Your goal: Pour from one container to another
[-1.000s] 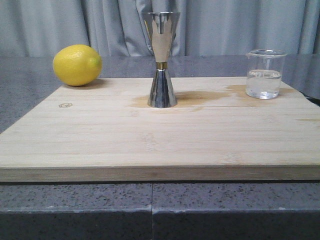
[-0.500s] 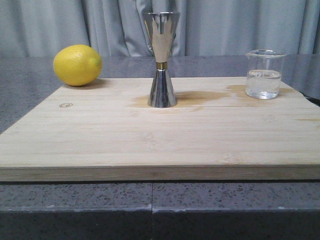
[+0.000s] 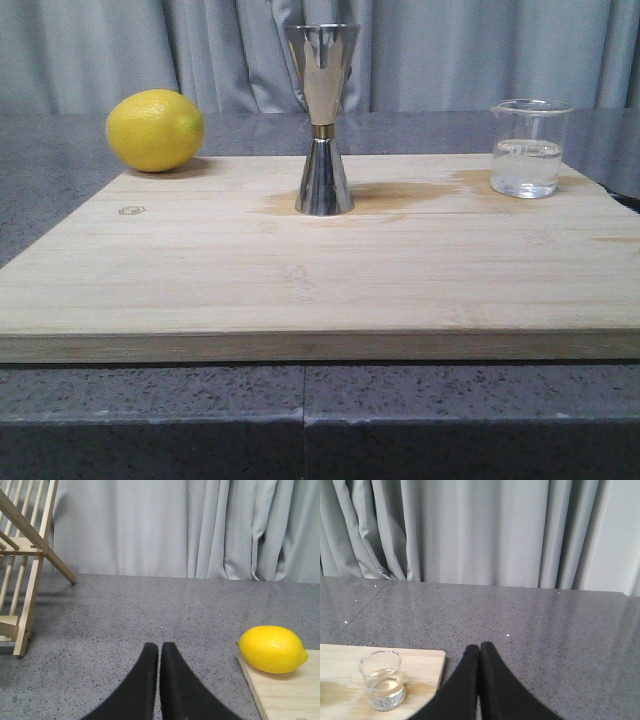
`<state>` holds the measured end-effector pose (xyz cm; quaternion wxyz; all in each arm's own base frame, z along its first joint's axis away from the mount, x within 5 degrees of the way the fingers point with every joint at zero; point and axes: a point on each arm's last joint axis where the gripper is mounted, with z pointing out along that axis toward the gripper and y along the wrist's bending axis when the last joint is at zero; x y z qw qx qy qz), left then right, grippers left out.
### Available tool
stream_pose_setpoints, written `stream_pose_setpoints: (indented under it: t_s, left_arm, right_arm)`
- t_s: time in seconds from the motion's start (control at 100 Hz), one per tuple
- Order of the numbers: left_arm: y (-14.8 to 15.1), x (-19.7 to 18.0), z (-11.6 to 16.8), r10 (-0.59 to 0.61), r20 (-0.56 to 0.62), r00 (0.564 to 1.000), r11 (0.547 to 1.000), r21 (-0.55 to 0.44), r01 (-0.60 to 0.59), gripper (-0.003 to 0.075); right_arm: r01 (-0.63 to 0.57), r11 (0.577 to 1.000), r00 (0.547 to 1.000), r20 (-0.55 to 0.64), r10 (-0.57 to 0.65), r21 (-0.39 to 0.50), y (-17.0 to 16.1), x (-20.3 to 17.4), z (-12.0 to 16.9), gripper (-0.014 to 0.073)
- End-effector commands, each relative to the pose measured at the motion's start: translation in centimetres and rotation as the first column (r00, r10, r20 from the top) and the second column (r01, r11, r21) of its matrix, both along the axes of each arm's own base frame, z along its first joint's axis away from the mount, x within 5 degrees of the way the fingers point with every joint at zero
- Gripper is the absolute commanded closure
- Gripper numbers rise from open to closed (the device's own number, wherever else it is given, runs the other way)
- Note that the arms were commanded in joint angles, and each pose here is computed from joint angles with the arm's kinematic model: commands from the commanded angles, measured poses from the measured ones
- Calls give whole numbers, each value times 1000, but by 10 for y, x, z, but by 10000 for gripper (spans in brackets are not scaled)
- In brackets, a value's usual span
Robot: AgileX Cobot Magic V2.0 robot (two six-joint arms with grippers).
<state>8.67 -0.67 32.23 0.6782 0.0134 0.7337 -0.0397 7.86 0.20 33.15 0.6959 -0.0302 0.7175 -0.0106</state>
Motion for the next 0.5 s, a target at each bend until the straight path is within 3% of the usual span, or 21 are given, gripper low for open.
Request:
stream_pose_setpoints:
  t_s: [0.0, 0.38, 0.43, 0.49]
  left_arm:
    - [0, 1, 19, 7, 107, 994, 1000, -19, -5, 739]
    - [1, 1, 18, 8, 104, 995, 1000, -19, -6, 731]
    - [1, 1, 19, 11, 108, 994, 1000, -19, -9, 685]
    - [1, 1, 19, 15, 108, 994, 1000, -19, -13, 563]
  right_arm:
    - [-1, 1000, 995, 102, 2, -13, 0, 1, 18, 640]
    - [-1, 1000, 997, 81, 2, -13, 0, 1, 15, 620]
    - [-1, 1000, 997, 80, 2, -13, 0, 1, 14, 554]
    - [-1, 1000, 997, 82, 2, -13, 0, 1, 15, 449]
